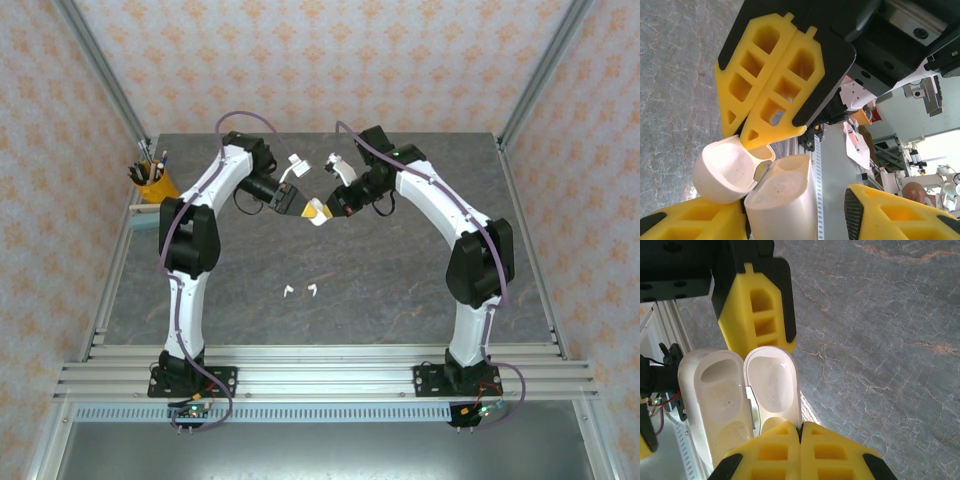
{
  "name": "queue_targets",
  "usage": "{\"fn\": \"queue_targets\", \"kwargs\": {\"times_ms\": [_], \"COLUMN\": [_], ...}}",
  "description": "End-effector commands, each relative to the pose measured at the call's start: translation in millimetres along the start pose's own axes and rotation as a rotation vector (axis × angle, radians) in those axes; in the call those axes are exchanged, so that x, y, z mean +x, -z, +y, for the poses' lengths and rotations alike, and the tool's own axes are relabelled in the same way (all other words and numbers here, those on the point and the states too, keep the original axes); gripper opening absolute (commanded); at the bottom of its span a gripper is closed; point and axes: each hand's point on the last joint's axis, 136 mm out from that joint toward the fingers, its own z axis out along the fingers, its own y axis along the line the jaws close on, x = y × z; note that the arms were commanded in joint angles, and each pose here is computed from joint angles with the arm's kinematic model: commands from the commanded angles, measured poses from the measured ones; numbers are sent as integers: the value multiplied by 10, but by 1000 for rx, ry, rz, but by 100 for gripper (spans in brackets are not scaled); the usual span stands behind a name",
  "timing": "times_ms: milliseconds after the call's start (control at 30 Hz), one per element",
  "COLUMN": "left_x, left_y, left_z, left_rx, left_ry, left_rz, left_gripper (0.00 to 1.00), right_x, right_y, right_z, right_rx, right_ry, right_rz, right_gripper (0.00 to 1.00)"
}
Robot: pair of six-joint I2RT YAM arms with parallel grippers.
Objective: Insert the wireless bluetooth earbuds into the charging case
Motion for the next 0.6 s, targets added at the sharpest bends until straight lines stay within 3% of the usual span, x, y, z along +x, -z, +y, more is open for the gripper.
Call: {"fn": "queue_targets", "kwargs": {"times_ms": [0,300,567], "left_x": [106,91,95], "left_y": [-75,-102,-131], "left_z": [-117,-87,-72], "left_rx": [77,80,84], "left_ry": [169,174,180], "left_rz": [10,14,19], "left_gripper": [51,43,20], "right_x": [-66,-68,-82], "right_y": [-4,-12,-2], "right_z": [84,77,68], "right_rx": [-22,-22,-12], "right_ry": [31,26,26], "right_rz": [-5,-5,-10], "right_gripper": [0,0,0]}}
